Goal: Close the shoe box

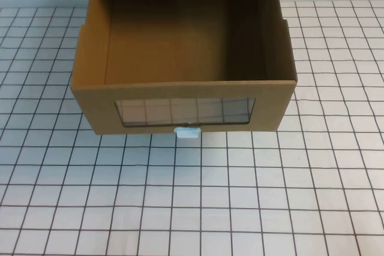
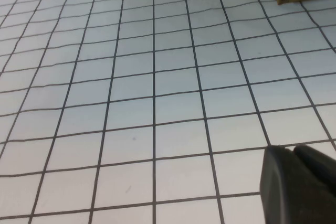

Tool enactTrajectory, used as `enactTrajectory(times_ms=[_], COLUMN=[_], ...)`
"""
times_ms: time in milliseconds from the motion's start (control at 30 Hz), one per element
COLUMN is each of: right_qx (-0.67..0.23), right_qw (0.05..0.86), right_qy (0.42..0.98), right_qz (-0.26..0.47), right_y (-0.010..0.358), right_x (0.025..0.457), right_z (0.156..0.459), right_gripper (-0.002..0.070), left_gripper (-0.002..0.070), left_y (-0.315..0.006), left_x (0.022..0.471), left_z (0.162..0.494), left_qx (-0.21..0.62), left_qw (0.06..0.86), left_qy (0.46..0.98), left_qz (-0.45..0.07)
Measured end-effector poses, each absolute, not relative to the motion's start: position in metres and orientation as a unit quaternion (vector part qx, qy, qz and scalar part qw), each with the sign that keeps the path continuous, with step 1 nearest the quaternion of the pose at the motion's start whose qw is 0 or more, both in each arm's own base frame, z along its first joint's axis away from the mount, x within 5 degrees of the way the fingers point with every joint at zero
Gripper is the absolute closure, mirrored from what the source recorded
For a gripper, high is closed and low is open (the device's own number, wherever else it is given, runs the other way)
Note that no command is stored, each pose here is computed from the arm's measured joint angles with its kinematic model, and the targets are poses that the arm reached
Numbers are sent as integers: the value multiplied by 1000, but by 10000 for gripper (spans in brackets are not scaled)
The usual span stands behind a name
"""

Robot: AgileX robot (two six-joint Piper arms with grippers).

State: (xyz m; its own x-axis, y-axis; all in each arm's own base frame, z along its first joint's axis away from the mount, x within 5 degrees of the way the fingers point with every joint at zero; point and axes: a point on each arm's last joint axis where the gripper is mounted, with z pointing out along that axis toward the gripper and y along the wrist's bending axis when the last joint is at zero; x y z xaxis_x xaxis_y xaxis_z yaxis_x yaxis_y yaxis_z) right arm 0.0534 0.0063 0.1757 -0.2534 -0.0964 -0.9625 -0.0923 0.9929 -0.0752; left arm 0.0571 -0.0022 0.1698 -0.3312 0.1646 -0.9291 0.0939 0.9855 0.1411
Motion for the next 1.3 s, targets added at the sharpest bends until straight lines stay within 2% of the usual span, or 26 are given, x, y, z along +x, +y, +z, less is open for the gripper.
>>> enactTrajectory(times_ms=[900, 1300], right_qx=[-59, -41], right_qw=[610, 687], right_qy=[790, 726], right_qz=[-2, -19], right_y=[6, 3], right_x=[54, 57], right_z=[176, 194], right_gripper=[689, 689], left_gripper=[680, 680], left_y=[-2, -3], left_x=[58, 61], left_z=[172, 186], left_qx=[79, 75], left_qw=[581, 647], left_qy=[809, 758], left_qz=[31, 33])
